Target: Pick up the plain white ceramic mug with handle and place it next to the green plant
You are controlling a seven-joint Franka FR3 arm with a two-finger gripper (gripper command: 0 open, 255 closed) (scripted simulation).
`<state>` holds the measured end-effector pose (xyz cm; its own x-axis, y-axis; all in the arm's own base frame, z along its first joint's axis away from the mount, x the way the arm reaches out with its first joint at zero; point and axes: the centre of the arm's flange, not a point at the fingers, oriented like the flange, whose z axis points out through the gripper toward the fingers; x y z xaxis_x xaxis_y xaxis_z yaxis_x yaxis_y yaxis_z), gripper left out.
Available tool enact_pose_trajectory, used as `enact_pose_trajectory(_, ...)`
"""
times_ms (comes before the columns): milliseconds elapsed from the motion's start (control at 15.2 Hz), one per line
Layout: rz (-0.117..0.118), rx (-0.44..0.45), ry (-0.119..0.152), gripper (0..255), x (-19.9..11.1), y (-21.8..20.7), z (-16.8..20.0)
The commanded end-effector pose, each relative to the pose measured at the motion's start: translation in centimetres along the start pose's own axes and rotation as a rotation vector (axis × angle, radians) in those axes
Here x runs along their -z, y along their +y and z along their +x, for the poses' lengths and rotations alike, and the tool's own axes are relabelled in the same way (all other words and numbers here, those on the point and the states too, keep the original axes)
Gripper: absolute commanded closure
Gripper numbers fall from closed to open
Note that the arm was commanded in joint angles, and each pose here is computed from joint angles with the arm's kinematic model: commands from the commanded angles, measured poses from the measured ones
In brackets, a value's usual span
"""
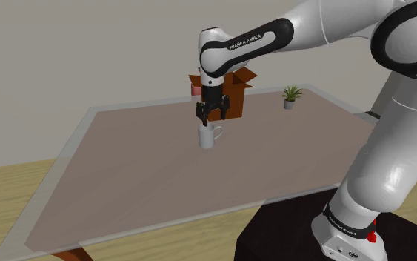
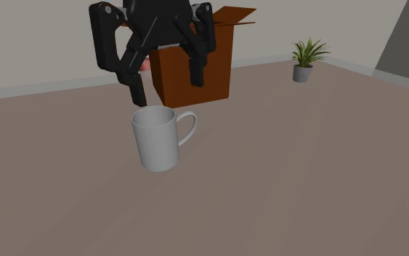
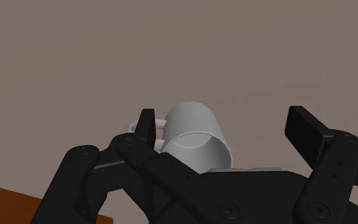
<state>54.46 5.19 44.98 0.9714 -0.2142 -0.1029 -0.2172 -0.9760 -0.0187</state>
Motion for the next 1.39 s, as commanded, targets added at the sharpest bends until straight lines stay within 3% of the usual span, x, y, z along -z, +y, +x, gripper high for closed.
enact_pose_trajectory(0,-0.006,-0.032,-0.016,0,-1.3,-0.9,2.5)
enact_pose_trajectory(396,-0.026,-0.123,-0.065,0,-5.3,-2.8,9.9)
enact_pose_trajectory(924,-0.027,-0.125,-0.066,0,-9.4,-2.7,9.8)
enact_pose_trajectory(1320,-0.027,-0.125,-0.066,0,-9.4,-2.7,9.8)
